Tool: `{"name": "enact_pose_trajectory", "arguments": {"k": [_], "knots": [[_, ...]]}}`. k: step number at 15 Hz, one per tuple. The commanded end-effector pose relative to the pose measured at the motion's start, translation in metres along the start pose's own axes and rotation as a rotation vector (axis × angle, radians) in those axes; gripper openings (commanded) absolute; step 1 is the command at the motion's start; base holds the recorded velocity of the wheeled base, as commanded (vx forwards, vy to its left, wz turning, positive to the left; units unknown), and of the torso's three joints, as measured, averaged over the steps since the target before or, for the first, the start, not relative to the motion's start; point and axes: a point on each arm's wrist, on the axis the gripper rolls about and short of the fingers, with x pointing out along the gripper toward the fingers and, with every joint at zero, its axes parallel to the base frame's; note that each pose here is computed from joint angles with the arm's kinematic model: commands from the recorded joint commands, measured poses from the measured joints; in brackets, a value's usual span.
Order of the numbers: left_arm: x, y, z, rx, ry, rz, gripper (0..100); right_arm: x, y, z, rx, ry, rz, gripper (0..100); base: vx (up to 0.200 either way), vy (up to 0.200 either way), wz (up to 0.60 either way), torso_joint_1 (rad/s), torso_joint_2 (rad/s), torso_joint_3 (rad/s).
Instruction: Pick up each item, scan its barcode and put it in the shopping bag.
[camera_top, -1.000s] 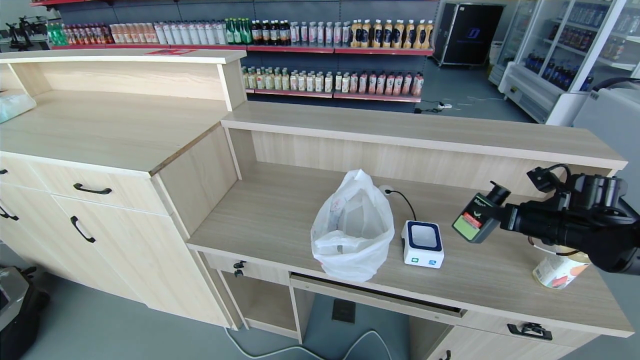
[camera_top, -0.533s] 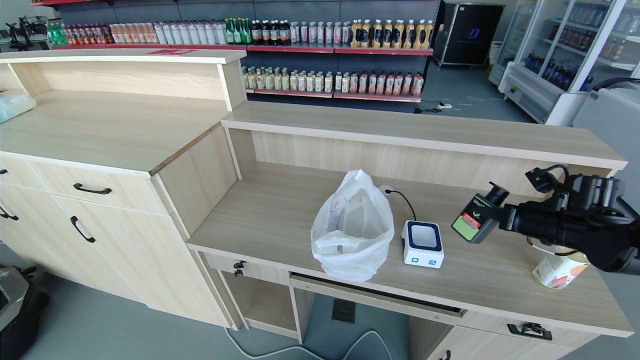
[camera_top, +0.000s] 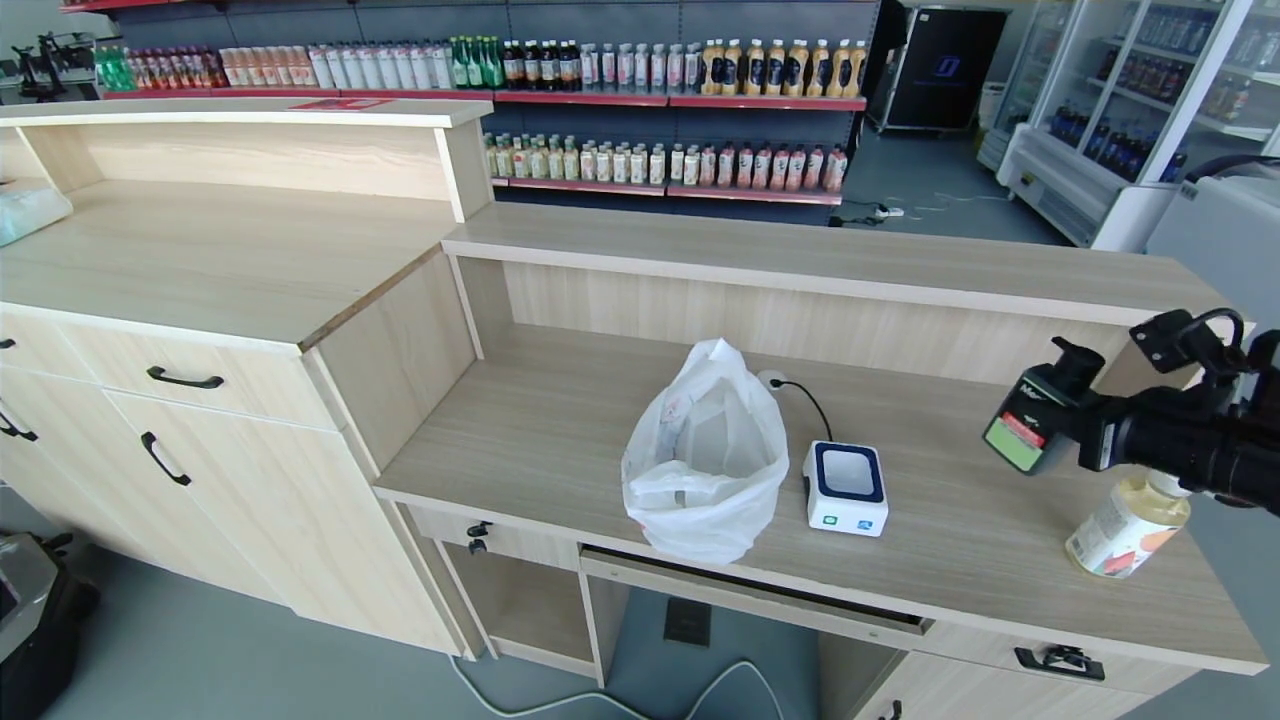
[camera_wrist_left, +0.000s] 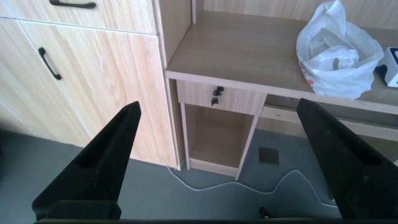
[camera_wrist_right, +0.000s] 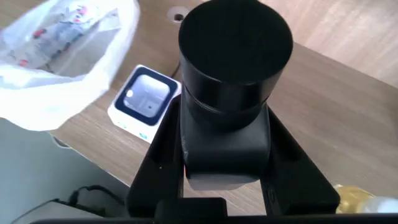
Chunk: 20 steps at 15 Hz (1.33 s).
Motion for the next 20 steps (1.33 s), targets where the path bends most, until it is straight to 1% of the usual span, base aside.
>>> {"name": "enact_pose_trajectory", "arguments": {"k": [1,2,4,5,7,9,10,11,12,13,14,15,16,18,19,20], "knots": [[0.0,0.0,0.0,0.0,0.0,0.0,100,-0.048,-0.01,0.002,-0.145,0.097,-0.268,0,0.0,0.0,0.0,0.0,0.0,0.0],[0.0,0.0,0.0,0.0,0.0,0.0,100,-0.051,-0.013,0.004,-0.165,0.115,-0.337,0,0.0,0.0,0.0,0.0,0.0,0.0],[0.0,0.0,0.0,0.0,0.001,0.0,100,-0.052,-0.014,0.008,-0.18,0.1,-0.357,0,0.0,0.0,0.0,0.0,0.0,0.0],[0.0,0.0,0.0,0.0,0.0,0.0,100,-0.053,-0.014,0.01,-0.198,0.085,-0.359,0,0.0,0.0,0.6,0.002,0.01,0.002],[0.0,0.0,0.0,0.0,0.0,0.0,100,-0.051,-0.011,0.02,-0.263,0.018,-0.374,0,0.0,0.0,0.6,0.002,0.0,0.002],[0.0,0.0,0.0,0.0,0.0,0.0,100,-0.041,-0.006,0.033,-0.3,-0.053,-0.391,0,0.0,0.0,0.6,0.0,0.0,0.005],[0.0,0.0,0.0,0.0,0.0,0.0,100,-0.033,-0.004,0.039,-0.308,-0.075,-0.394,0,0.0,0.0,0.6,0.002,0.0,0.002],[0.0,0.0,0.0,0.0,0.0,0.0,100,-0.023,-0.003,0.041,-0.307,-0.075,-0.399,0,0.0,0.0,0.6,0.007,0.0,0.002],[0.0,0.0,0.0,0.0,0.001,0.001,100,-0.011,0.001,0.038,-0.286,-0.069,-0.381,0,0.0,0.0,0.6,0.002,0.0,0.002],[0.0,0.0,0.0,0.0,0.0,0.0,100,-0.004,0.003,0.036,-0.247,-0.071,-0.357,0,0.0,0.0,0.0,0.0,0.0,0.0],[0.0,0.0,0.0,0.0,0.0,0.0,100,0.021,0.01,0.028,-0.112,-0.068,-0.291,0,0.0,0.0,0.0,0.0,0.0,0.0],[0.0,0.0,0.0,0.0,0.001,0.0,100,0.028,0.013,0.025,-0.078,-0.065,-0.271,0,0.0,0.0,0.0,0.0,0.0,0.0],[0.0,0.0,0.0,0.0,0.001,0.0,100,0.047,0.02,0.013,-0.009,-0.037,-0.227,0,0.0,0.0,0.0,0.0,0.0,0.0],[0.0,0.0,0.0,0.0,0.001,0.0,100,0.063,0.029,-0.008,0.014,0.033,-0.18,0,0.0,0.0,0.0,0.0,0.0,0.0],[0.0,0.0,0.0,0.0,0.0,0.0,100,0.063,0.03,-0.009,0.015,0.036,-0.178,0,0.0,0.0,0.0,0.0,0.0,0.0],[0.0,0.0,0.0,0.0,0.0,0.0,100,0.073,0.038,-0.02,0.024,0.072,-0.146,0,0.0,0.0,0.0,0.0,0.0,0.0]]}}
